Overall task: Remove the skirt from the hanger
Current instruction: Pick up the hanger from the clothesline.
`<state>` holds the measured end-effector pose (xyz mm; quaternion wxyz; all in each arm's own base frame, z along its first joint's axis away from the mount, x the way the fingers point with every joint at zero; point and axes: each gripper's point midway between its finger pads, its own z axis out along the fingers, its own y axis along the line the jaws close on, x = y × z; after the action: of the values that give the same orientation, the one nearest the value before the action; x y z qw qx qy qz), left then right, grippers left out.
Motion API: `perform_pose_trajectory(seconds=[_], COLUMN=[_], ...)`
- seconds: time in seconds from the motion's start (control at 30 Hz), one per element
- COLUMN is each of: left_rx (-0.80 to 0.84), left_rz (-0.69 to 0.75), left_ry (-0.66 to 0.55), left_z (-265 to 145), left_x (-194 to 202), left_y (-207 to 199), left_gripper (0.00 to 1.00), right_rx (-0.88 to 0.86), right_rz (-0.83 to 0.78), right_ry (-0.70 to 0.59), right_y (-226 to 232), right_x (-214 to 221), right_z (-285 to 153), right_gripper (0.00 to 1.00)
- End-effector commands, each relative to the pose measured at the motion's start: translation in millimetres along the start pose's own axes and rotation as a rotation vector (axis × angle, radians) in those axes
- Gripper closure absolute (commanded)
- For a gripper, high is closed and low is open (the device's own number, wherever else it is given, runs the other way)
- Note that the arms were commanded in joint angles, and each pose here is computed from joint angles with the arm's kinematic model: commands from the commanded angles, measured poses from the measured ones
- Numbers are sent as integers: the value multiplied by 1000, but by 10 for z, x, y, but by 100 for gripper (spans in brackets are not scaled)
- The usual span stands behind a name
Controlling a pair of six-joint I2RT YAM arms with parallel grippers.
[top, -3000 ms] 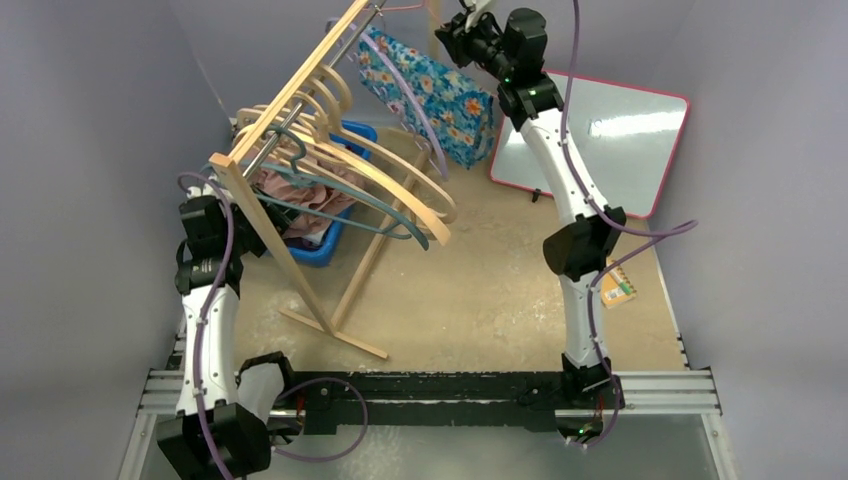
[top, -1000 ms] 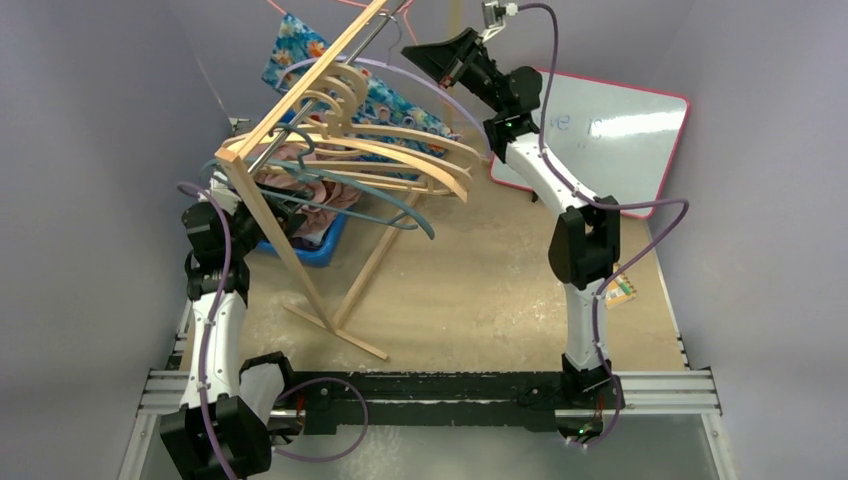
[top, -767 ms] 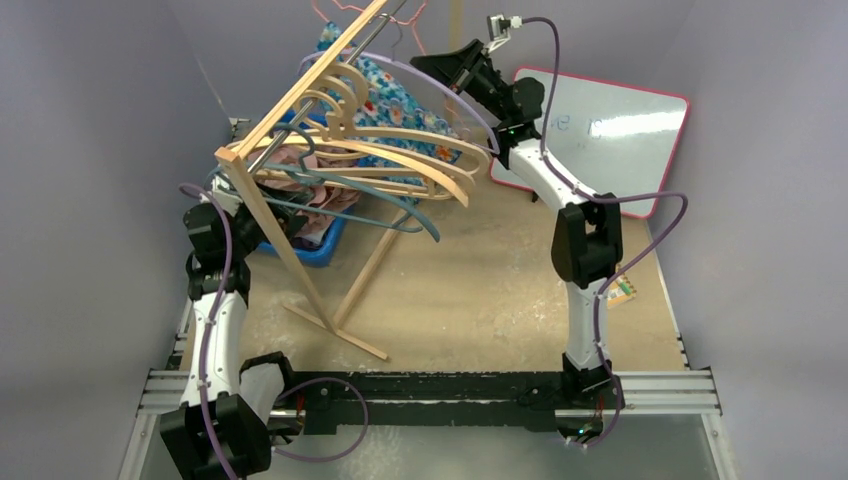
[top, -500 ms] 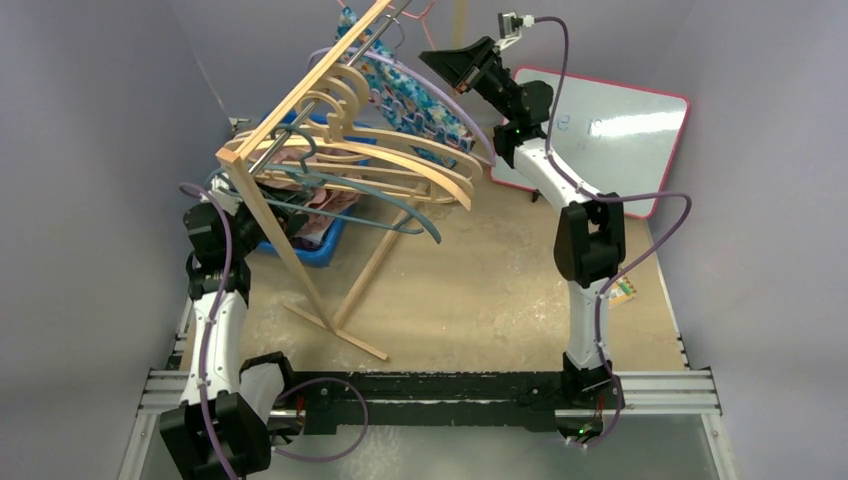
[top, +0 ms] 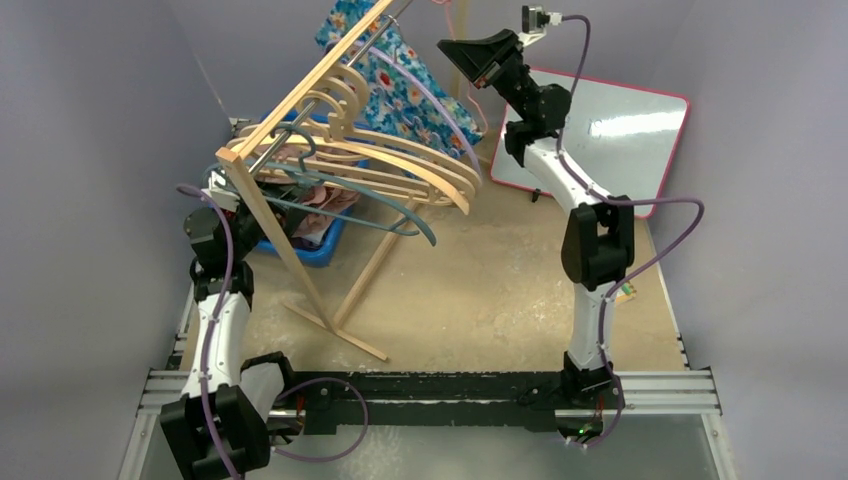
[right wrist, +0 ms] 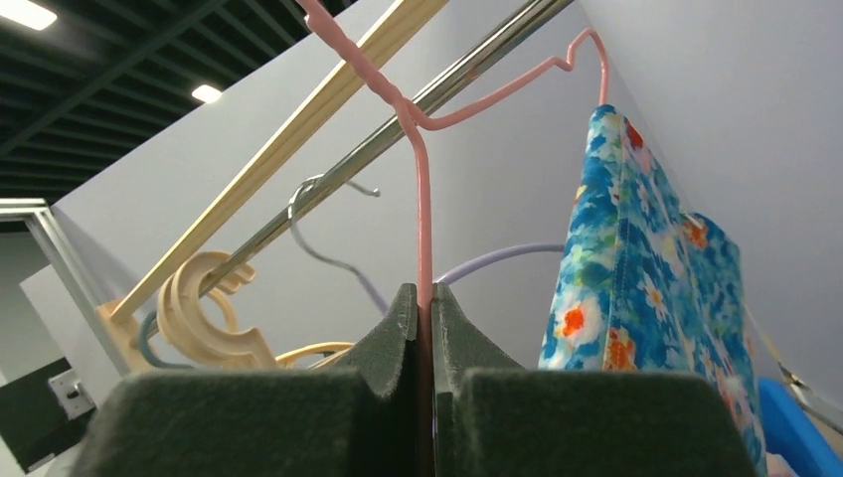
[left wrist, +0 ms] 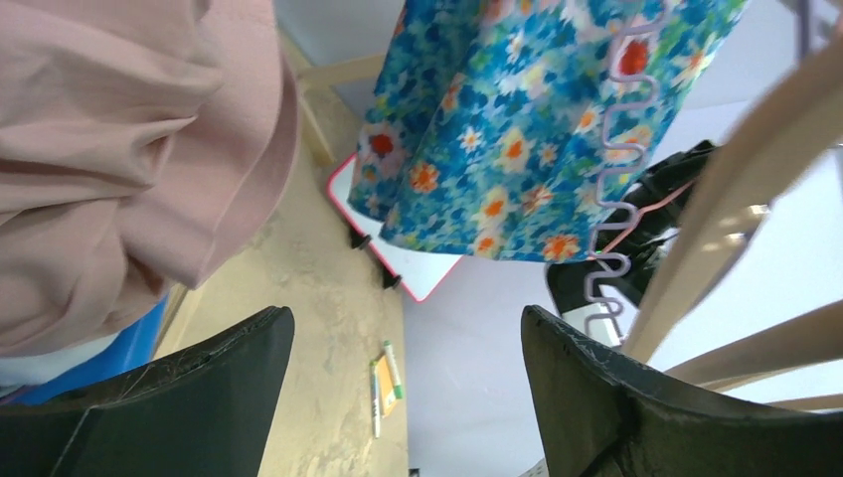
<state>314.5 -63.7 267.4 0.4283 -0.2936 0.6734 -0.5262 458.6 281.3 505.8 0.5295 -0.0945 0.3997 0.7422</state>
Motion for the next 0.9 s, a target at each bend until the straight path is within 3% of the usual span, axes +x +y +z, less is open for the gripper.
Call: perform_pose_trajectory(seconds=[0.0, 0.2, 0.4, 0.67, 0.87], left_rx=[207, 353, 395, 434, 422], left_rz=[29, 22, 6, 11, -4], left_ry=[-22, -12, 15, 74, 83], left_z=[-25, 21, 265, 715, 1106], left_x=[-51, -68, 15, 309, 515], left_y=[-411, -627, -678, -735, -646], left_gripper=[16, 14, 16, 30, 33], right_rx=[-149, -82, -50, -52, -65], right_rz=[-104, -76, -40, -13, -12], right_ry=[-62, -14, -11, -15, -20], right_y=[707, 512, 419, 456, 571], right_x=[-220, -64, 32, 57, 18], right_z=[-56, -418, -558, -600, -575], right_gripper=[100, 100, 100, 100, 100])
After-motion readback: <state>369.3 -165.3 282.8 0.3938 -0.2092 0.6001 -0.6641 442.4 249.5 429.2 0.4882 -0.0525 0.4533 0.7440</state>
